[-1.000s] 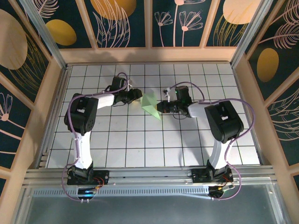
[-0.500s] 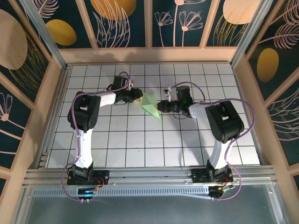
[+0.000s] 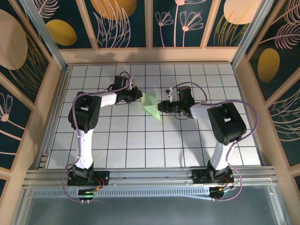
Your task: Fold a paper plane with a square sheet of paper (fold left side to right side)
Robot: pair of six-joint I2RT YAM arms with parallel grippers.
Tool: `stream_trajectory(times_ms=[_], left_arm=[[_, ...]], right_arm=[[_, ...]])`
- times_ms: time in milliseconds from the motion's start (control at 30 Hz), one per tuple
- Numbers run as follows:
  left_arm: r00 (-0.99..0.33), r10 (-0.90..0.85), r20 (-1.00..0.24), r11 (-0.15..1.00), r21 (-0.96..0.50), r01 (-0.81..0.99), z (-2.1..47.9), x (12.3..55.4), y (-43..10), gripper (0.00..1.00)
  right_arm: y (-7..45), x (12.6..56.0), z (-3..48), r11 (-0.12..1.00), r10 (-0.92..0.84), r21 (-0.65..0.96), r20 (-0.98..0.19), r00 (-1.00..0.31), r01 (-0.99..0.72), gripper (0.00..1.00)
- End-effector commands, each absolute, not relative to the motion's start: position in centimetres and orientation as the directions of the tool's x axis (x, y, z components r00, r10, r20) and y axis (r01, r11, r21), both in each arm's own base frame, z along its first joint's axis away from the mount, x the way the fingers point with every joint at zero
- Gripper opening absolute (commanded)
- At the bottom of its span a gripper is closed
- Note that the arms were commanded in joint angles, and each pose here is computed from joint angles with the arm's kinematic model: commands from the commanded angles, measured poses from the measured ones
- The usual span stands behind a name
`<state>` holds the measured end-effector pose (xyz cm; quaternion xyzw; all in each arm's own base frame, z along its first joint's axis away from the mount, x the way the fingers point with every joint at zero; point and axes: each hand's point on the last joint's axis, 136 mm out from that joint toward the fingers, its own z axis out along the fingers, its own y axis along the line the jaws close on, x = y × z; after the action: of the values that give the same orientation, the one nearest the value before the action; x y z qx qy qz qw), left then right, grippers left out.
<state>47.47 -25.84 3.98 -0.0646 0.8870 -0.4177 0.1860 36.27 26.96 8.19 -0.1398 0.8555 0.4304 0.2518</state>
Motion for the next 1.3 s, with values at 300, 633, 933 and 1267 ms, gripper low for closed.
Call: stream_trajectory(times_ms=[300,633,933,1267], left_arm=[[-0.92,-0.327,-0.215,0.595,-0.803,-0.024,6.3,45.9,-26.0,0.0],[-0.921,-0.326,-0.213,0.577,-0.817,-0.015,7.6,45.7,-26.8,0.0],[-0.921,-0.325,-0.213,0.576,-0.818,-0.014,7.8,45.5,-27.2,0.0],[-0.922,-0.324,-0.213,0.58,-0.814,-0.016,7.7,45.5,-27.3,0.0]], right_arm=[[25.6,36.0,12.9,0.889,-0.231,0.168,-0.64,-0.733,-0.426,0.42],[30.3,31.9,8.8,0.901,-0.328,0.064,-0.546,-0.771,-0.429,0.47],[30.6,31.5,5.8,0.912,-0.369,-0.032,-0.499,-0.784,-0.409,0.49],[30.1,31.7,3.9,0.925,-0.357,-0.064,-0.487,-0.797,-0.375,0.48]])
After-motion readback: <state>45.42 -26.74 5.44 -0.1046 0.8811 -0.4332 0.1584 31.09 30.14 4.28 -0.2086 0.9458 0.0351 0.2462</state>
